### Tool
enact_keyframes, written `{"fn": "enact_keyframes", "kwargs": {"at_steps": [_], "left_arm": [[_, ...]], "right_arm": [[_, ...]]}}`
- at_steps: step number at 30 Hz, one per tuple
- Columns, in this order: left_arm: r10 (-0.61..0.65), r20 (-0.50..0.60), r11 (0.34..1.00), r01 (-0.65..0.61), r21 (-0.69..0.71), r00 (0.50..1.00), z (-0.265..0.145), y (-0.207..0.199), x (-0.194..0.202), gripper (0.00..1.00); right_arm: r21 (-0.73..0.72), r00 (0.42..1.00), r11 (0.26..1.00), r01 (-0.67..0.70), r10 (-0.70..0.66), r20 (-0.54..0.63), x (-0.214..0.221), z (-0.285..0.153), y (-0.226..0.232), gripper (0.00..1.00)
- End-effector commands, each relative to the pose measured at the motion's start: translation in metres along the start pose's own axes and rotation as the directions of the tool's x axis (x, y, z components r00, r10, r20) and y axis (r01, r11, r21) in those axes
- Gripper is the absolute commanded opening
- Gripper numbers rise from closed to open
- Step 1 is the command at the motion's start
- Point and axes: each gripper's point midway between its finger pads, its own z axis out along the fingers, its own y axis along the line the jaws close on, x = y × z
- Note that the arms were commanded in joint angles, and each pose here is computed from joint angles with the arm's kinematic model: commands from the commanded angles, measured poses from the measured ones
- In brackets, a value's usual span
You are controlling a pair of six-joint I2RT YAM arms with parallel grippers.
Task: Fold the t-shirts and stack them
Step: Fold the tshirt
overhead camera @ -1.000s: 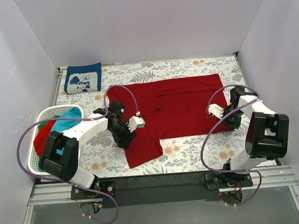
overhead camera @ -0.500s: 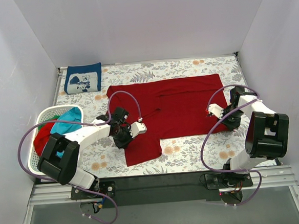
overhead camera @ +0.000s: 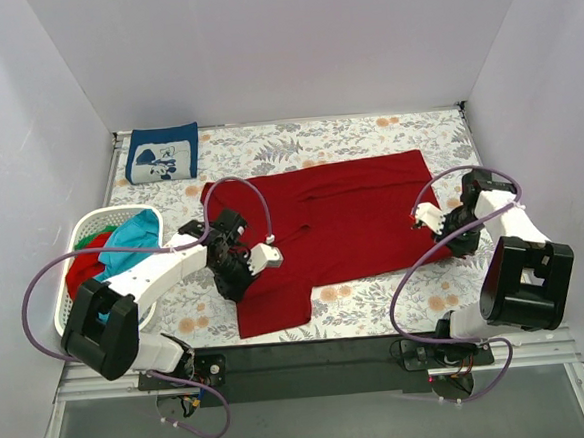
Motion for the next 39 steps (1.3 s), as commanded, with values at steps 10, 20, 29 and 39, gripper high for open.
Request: {"fn": "enact_keyframes", "kwargs": {"at_steps": [10, 20, 29, 39], "left_arm": [[-0.072, 0.128, 0.997, 0.073, 0.003, 0.989, -0.06, 0.028, -0.035, 0.0], [-0.158, 0.197, 0.986, 0.165, -0.023, 0.968, -0.074, 0.086, -0.059, 0.0], [-0.182, 0.21, 0.979, 0.198, -0.055, 0.961, -0.08, 0.137, -0.079, 0.0], [-0.174, 0.184, 0.978, 0.192, -0.081, 0.967, -0.074, 0.174, -0.09, 0.0]], "right_arm": [[0.009, 0.995, 1.0, -0.022, 0.021, 0.099, -0.023, -0.035, -0.036, 0.01], [0.011, 0.993, 1.0, -0.024, 0.022, 0.115, -0.036, -0.036, -0.087, 0.01], [-0.003, 0.995, 1.0, -0.012, 0.013, 0.103, -0.045, -0.025, -0.12, 0.01], [-0.021, 0.996, 1.0, 0.011, -0.009, 0.094, -0.059, -0.008, -0.136, 0.01]]}}
